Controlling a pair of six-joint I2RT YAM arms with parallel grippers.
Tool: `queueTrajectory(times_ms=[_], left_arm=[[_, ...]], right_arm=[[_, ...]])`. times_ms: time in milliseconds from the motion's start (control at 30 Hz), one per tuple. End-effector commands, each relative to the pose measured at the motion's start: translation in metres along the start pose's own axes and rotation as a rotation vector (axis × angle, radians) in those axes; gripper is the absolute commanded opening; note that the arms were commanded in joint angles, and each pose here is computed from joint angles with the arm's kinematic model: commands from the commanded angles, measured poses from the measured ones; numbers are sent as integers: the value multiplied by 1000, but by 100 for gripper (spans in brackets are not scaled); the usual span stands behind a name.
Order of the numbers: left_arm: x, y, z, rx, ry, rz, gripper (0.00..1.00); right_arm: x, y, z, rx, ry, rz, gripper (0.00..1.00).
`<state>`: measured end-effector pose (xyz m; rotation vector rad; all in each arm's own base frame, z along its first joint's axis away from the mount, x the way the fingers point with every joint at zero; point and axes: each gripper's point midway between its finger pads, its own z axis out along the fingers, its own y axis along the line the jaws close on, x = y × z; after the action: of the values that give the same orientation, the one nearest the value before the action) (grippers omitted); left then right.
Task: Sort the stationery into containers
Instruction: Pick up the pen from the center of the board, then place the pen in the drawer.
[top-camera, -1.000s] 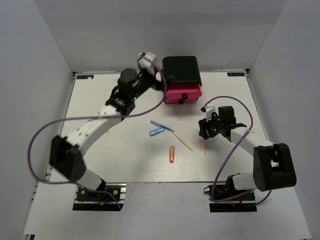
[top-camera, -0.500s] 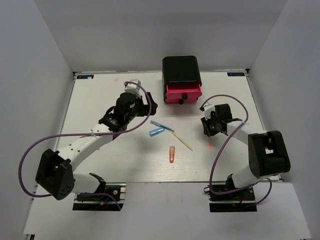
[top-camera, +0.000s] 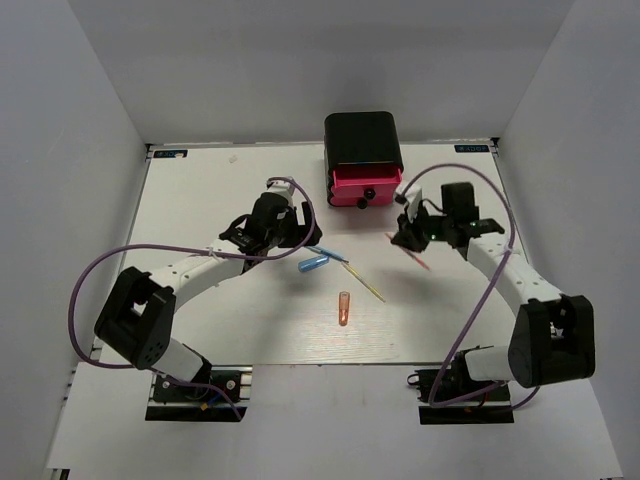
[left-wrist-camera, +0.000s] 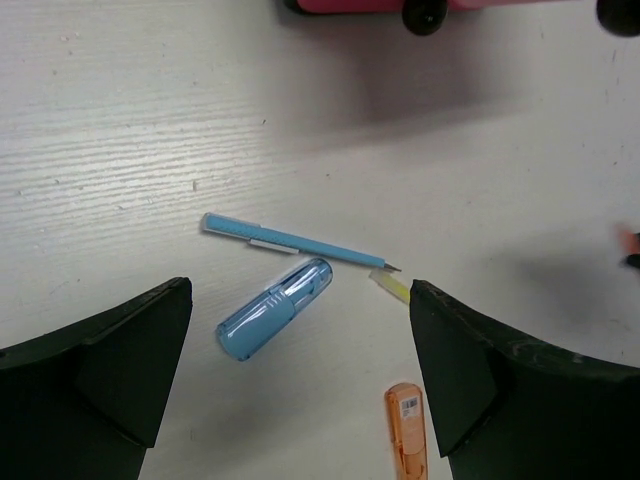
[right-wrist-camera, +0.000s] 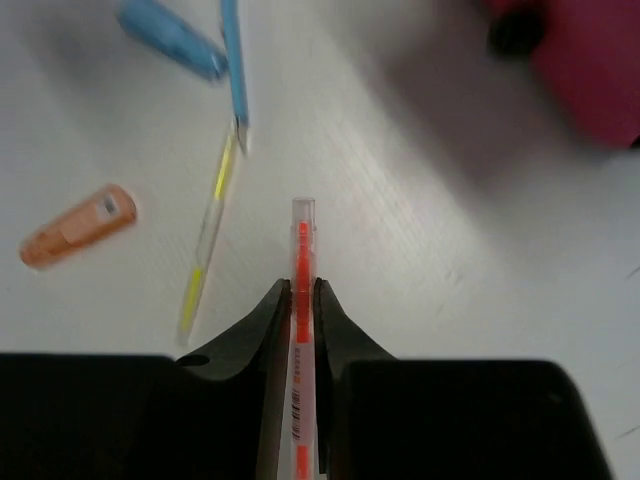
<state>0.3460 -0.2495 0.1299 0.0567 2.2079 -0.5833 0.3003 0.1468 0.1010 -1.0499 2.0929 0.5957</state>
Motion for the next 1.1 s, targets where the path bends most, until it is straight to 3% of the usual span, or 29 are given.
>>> queueTrajectory(times_ms=[0,33,167,367,533,833,1067], left_arm=[[4,-2,-3,18,22,27,98],[4,-2,-3,18,22,27,98],[12,3,-5,0,56,40,98],[8,-1,-8,12,52,48,97],[14,1,-9,10,75,49,94],[29,13,-14,-17,107,78,92],[29,15,-9,7,91,163,87]], right_arm=[[-98,24,-36,-141,-288,-299,13],[-112,39,-42,-221,-346,-336,13],[-185,40,-72,-253,-497,-513,12],[-244,25,-69,-310,-653,-680,13],[-262,6,-44,-374,-713,-760,13],[-269,-33,-9,-316,-727,-810,12],[-244,-49,19,-310,-652,-720,26]])
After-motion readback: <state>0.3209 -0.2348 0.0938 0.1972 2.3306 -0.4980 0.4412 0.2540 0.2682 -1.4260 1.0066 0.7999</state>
